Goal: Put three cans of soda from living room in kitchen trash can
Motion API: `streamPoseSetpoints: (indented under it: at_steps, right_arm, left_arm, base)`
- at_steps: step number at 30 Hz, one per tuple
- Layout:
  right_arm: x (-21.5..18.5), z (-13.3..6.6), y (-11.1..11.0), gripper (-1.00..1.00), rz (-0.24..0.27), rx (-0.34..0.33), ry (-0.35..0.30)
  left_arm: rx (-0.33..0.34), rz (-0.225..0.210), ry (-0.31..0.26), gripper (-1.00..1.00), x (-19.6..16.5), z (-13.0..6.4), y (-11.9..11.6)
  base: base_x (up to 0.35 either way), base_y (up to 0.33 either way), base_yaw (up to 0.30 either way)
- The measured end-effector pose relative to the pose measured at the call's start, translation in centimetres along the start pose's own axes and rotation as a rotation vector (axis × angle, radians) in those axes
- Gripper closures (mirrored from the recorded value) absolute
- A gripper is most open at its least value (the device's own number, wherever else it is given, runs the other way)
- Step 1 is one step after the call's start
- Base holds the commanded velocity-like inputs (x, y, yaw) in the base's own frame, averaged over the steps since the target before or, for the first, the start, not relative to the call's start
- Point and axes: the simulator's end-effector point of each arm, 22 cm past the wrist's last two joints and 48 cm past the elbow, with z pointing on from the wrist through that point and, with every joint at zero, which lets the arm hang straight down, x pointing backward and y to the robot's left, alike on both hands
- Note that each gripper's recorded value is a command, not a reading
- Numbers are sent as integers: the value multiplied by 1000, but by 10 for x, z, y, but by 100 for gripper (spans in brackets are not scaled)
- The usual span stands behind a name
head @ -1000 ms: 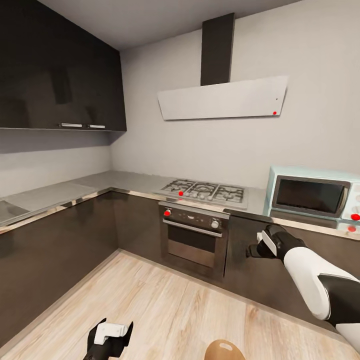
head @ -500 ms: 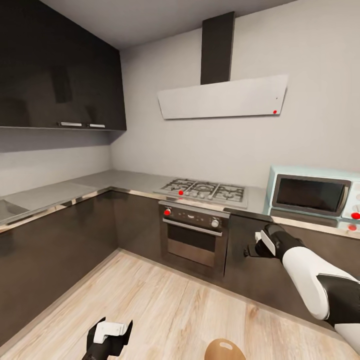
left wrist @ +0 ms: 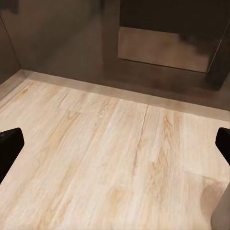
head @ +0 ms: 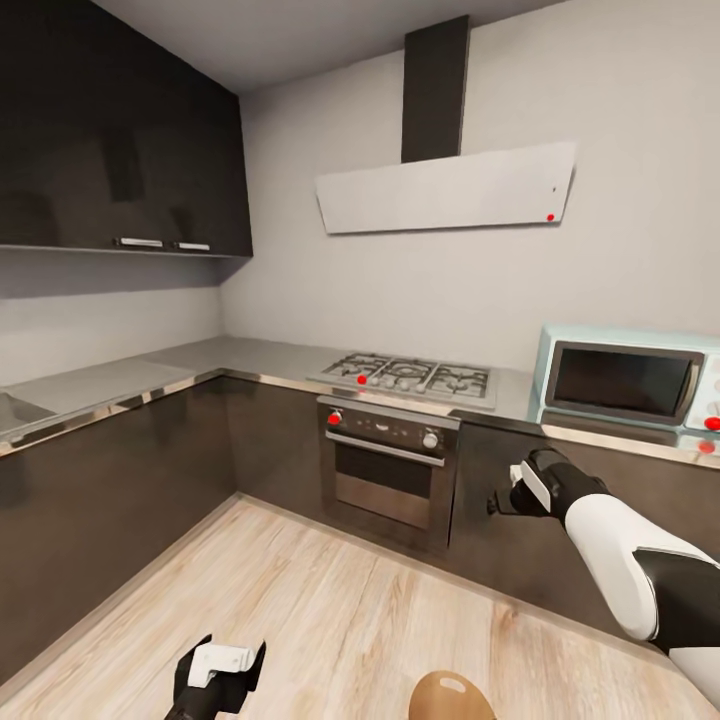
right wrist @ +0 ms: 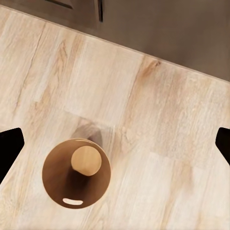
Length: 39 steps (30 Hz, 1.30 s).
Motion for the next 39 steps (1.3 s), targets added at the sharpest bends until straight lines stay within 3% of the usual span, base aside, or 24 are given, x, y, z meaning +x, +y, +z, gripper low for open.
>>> streamPoseSetpoints:
  at_steps: [39]
  right_arm:
    - [45, 59, 2, -100, 7, -15, -5]
  left_arm:
    - [8, -4, 20, -100, 77, 18, -4]
  base:
    - [0, 0, 0]
